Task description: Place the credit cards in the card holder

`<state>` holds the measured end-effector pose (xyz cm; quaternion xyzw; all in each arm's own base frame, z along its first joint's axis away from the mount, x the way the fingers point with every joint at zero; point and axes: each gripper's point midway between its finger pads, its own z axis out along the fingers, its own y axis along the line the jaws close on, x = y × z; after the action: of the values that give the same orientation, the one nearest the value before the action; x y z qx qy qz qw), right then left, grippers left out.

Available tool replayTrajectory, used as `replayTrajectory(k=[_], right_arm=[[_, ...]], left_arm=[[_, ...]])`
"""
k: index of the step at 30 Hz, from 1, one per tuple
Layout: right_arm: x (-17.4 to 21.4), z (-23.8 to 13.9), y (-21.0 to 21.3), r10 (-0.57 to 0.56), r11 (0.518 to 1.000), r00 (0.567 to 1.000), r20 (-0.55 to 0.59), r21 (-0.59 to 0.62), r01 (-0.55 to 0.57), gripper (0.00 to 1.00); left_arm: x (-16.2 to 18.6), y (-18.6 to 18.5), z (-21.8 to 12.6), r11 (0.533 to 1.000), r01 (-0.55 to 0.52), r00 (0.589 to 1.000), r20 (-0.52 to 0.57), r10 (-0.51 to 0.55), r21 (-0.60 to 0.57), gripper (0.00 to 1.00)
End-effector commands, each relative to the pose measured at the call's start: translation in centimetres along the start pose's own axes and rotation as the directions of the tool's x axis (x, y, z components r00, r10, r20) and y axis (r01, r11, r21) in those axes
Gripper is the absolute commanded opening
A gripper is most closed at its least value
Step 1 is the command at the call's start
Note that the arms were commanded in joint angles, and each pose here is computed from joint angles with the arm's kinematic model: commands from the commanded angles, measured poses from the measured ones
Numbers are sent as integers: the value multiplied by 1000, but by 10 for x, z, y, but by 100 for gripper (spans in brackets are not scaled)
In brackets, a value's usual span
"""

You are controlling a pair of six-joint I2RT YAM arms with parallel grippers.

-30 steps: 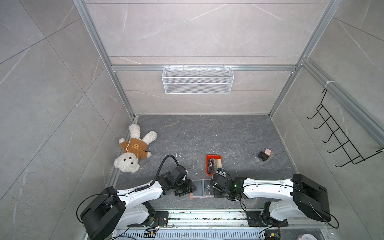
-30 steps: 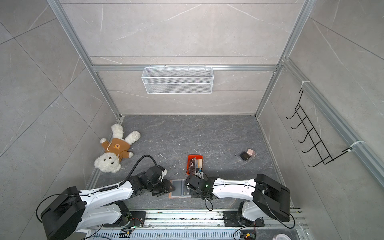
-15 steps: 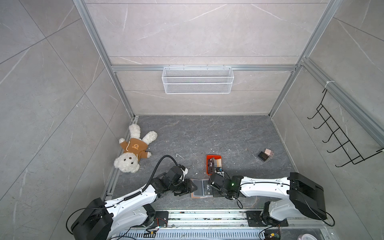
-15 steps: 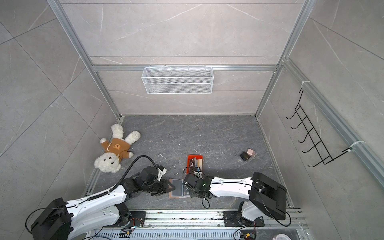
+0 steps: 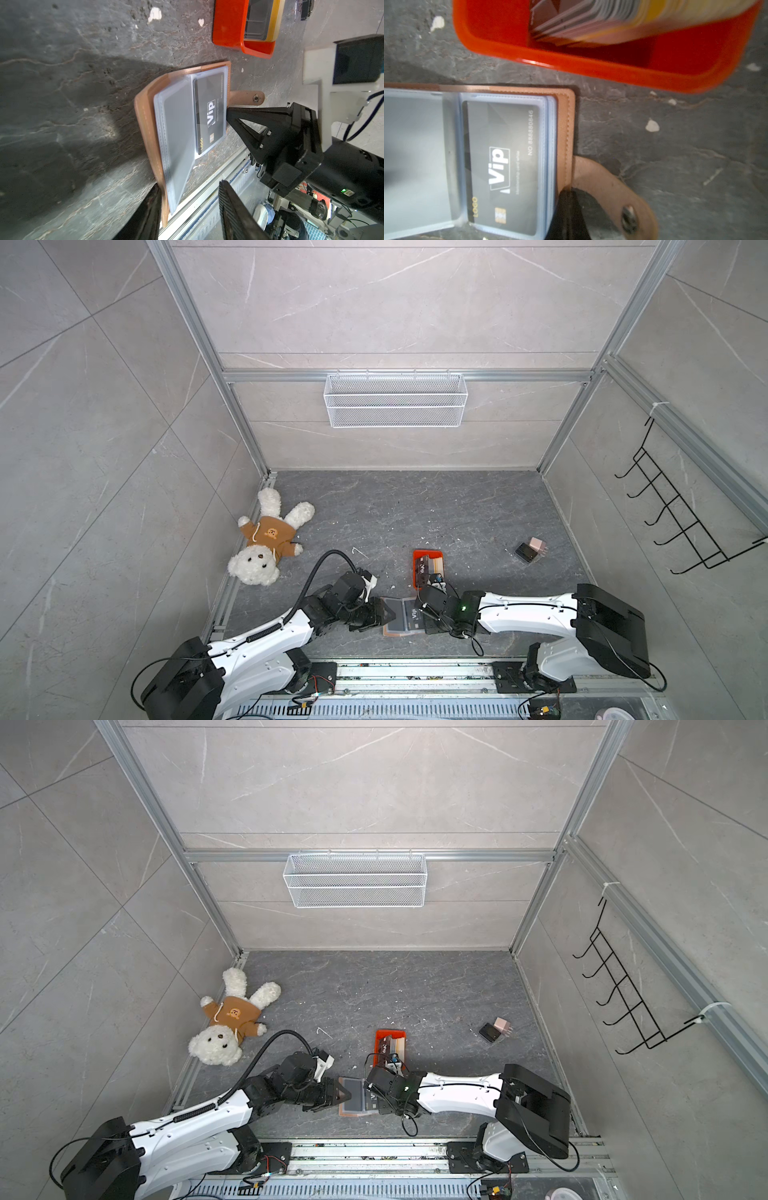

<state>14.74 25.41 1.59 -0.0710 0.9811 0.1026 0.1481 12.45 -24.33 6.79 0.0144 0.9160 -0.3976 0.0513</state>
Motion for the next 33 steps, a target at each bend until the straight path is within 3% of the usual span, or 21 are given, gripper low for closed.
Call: replayTrajectory(k=[1,33], right_arm=[[-2,7,22,-23,997,1000,8,-72,24,3],[-1,2,23,-20,995,999,28,-102,22,3]], left_arm=[[-11,-32,-6,993,-67,998,24,65,94,47],[-22,-60,4,982,-84,996,34,80,166,47]])
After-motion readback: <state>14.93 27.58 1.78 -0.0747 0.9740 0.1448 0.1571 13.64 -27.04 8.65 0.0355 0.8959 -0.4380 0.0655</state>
